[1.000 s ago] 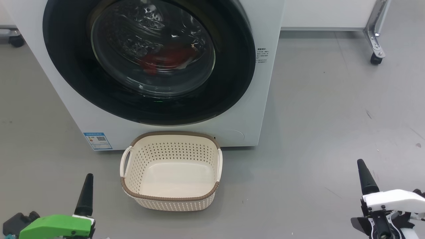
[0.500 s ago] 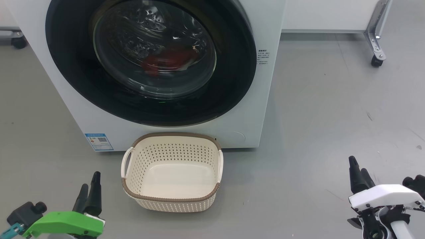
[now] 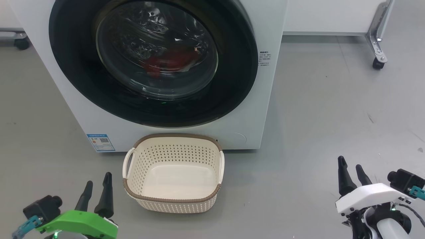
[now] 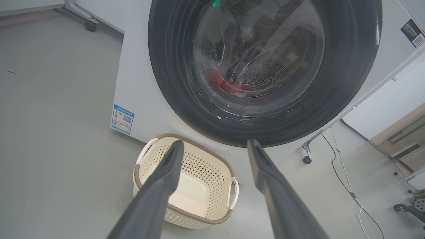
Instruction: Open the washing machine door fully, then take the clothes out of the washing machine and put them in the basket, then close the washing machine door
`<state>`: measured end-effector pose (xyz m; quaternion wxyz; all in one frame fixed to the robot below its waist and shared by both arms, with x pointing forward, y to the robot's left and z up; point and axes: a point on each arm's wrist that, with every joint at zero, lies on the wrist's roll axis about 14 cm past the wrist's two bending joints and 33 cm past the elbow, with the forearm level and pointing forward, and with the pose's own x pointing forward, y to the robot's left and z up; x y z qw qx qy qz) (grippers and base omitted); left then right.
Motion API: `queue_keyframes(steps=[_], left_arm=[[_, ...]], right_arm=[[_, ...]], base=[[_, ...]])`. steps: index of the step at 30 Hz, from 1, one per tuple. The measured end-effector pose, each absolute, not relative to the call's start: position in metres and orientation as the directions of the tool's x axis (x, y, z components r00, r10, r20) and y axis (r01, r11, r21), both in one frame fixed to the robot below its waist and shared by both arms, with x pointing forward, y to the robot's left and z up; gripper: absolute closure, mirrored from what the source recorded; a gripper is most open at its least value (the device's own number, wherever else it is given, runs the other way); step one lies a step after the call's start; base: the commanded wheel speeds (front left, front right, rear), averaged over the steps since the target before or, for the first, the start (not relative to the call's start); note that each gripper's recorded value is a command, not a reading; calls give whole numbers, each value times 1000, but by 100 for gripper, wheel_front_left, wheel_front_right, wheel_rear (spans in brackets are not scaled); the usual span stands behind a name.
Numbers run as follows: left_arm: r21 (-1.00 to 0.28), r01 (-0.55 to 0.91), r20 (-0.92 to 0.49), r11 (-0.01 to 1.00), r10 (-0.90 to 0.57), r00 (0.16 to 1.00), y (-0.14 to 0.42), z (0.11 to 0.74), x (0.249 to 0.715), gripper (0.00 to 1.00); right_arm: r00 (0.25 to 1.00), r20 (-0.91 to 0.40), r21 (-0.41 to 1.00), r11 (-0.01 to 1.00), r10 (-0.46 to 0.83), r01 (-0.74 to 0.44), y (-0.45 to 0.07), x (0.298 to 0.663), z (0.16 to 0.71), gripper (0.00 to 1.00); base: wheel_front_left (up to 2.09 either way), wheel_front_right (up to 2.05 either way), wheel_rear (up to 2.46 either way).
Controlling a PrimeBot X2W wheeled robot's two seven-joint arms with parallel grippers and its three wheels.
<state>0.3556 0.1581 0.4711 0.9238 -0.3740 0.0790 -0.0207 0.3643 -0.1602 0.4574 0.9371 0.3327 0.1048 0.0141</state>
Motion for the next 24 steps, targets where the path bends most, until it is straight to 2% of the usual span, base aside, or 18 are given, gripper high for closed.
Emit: queue_keyframes(steps=[13,24], left_arm=[[-553,49,-103,832,-127,986,146,476,354,0],[-452,95,-83,887,-147,986,138,479,352,0]], right_arm=[[977,-177,483,876,122,-22,-148,362,457,0],[978,-160,375,925,135,-66,-141,360,458,0]], base=[[0,0,0],[0,0,0]])
